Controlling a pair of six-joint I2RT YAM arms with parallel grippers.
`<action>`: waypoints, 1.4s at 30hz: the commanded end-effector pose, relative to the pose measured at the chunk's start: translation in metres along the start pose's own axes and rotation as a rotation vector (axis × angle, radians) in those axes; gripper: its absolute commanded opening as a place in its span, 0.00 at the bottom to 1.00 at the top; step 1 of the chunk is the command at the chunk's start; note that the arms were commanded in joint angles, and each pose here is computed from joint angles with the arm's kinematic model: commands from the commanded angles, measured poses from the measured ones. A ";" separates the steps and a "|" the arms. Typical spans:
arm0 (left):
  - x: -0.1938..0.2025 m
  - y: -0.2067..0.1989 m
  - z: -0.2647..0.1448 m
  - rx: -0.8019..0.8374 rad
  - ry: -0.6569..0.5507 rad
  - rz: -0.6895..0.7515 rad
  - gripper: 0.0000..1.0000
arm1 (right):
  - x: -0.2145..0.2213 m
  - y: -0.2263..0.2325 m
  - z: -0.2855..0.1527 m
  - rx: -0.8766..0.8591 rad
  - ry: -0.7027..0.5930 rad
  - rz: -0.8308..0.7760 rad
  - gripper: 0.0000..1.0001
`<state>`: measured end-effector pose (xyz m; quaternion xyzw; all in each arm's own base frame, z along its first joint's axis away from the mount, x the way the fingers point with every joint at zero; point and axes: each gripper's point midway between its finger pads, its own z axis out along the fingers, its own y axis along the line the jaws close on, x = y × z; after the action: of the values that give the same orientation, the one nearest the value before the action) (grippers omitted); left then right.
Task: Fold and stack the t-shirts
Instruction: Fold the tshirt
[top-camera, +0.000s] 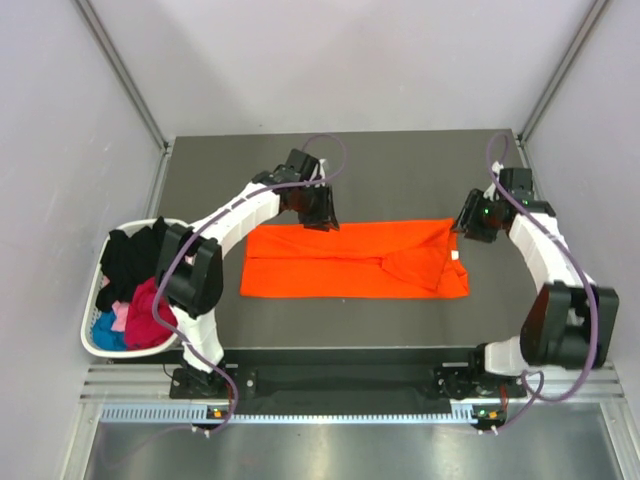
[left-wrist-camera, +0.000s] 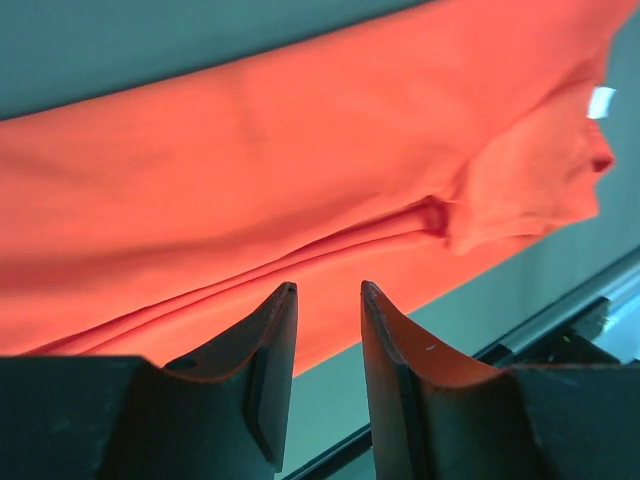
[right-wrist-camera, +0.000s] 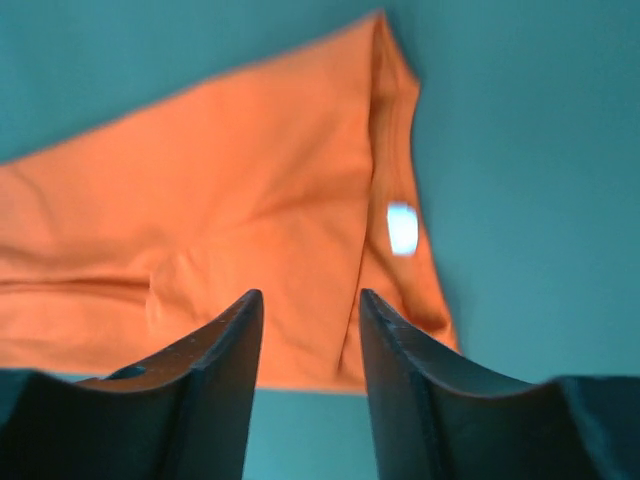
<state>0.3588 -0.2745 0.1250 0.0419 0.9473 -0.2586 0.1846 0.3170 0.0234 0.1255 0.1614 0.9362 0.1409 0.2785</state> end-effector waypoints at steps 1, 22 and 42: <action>0.004 -0.037 0.020 0.134 0.011 0.003 0.37 | -0.046 0.002 0.020 -0.036 -0.064 -0.065 0.46; -0.020 0.067 0.033 -0.255 0.008 0.041 0.35 | -0.060 -0.028 0.129 -0.219 0.172 -0.140 0.41; -0.060 0.117 0.013 -0.470 -0.088 -0.039 0.36 | -0.124 -0.013 0.160 -0.360 0.047 -0.096 0.00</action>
<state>0.4211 -0.2071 0.0625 0.0029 0.9776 -0.0751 0.1967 0.4585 -0.0038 0.0268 0.0824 0.9248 0.2956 0.2249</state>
